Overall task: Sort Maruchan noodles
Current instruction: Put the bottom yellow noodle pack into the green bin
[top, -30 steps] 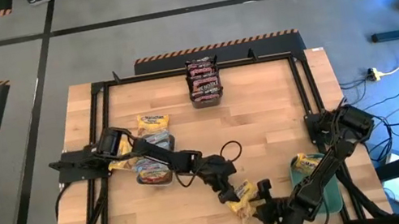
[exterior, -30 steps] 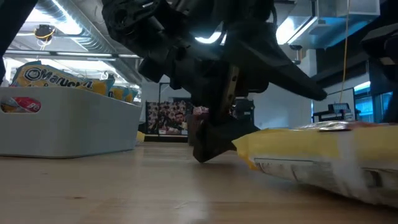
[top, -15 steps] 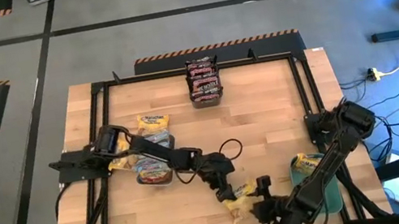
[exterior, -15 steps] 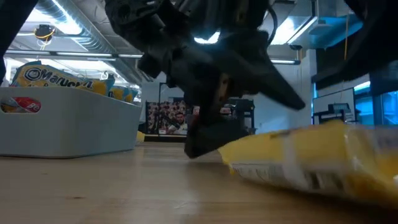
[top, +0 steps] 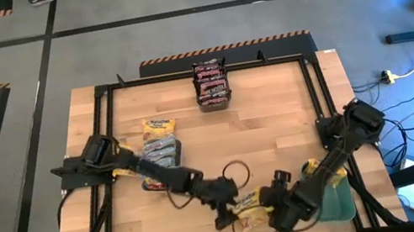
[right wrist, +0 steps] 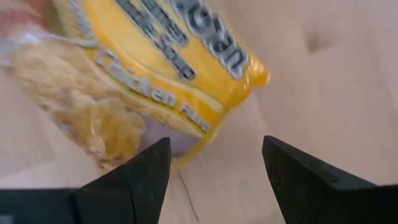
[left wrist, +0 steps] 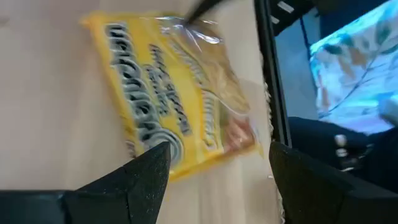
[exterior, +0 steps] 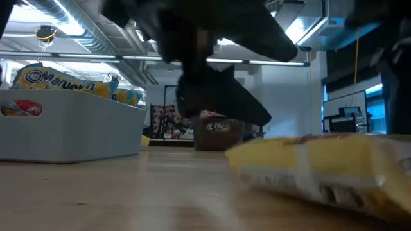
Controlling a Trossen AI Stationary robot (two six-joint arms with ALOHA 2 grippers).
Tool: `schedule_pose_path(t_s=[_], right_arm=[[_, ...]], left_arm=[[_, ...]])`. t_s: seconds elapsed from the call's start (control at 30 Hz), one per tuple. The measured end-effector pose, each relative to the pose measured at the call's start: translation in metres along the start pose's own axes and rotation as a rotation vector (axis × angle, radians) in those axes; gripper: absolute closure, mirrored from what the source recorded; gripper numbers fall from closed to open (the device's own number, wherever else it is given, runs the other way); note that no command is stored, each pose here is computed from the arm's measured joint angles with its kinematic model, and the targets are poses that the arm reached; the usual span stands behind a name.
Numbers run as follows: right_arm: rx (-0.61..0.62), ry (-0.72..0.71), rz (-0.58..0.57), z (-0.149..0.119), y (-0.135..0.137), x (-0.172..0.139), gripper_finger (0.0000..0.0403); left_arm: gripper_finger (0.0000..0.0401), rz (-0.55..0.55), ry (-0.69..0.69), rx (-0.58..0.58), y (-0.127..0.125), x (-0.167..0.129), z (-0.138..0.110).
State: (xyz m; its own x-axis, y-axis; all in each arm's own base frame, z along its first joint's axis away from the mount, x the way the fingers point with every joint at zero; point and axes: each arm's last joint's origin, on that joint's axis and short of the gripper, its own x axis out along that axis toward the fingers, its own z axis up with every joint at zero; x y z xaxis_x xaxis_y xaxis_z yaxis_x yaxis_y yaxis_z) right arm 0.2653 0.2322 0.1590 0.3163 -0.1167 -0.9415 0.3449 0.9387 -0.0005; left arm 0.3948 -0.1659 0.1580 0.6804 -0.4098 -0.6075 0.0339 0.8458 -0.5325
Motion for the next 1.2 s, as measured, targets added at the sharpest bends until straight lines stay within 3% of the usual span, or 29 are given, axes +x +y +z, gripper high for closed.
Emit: schedule_pose_path(t_s=[0.17,0.3,0.47,0.63,0.87,1.03,1.2], right_arm=[[0.045,0.14,0.078,0.014,-0.008,0.007,0.0162],[0.068,0.158,0.135,0.02,-0.007,0.008,0.0162],[0.092,0.101,0.232,0.028,0.001,0.008,0.0162],[0.11,0.116,0.243,0.036,-0.002,0.008,0.0162],[0.029,0.18,0.199,0.055,-0.012,-0.007,0.0162],[-0.04,0.195,0.037,0.054,-0.044,-0.02,0.0162],[0.028,0.056,0.039,0.063,-0.081,-0.037,0.0162]], left_arm=[[0.0134,0.125,-0.042,0.127,-0.018,0.015,-0.03],[0.0134,0.239,-0.105,0.165,-0.019,0.023,-0.04],[0.0134,0.419,-0.114,0.197,0.0,0.021,-0.036],[0.0134,0.575,-0.076,0.213,0.019,0.003,-0.021],[0.0134,0.517,-0.058,0.29,-0.001,-0.021,-0.012],[0.0134,0.476,-0.071,0.319,-0.023,-0.023,-0.024],[0.0134,0.464,-0.156,0.305,-0.035,-0.013,-0.035]])
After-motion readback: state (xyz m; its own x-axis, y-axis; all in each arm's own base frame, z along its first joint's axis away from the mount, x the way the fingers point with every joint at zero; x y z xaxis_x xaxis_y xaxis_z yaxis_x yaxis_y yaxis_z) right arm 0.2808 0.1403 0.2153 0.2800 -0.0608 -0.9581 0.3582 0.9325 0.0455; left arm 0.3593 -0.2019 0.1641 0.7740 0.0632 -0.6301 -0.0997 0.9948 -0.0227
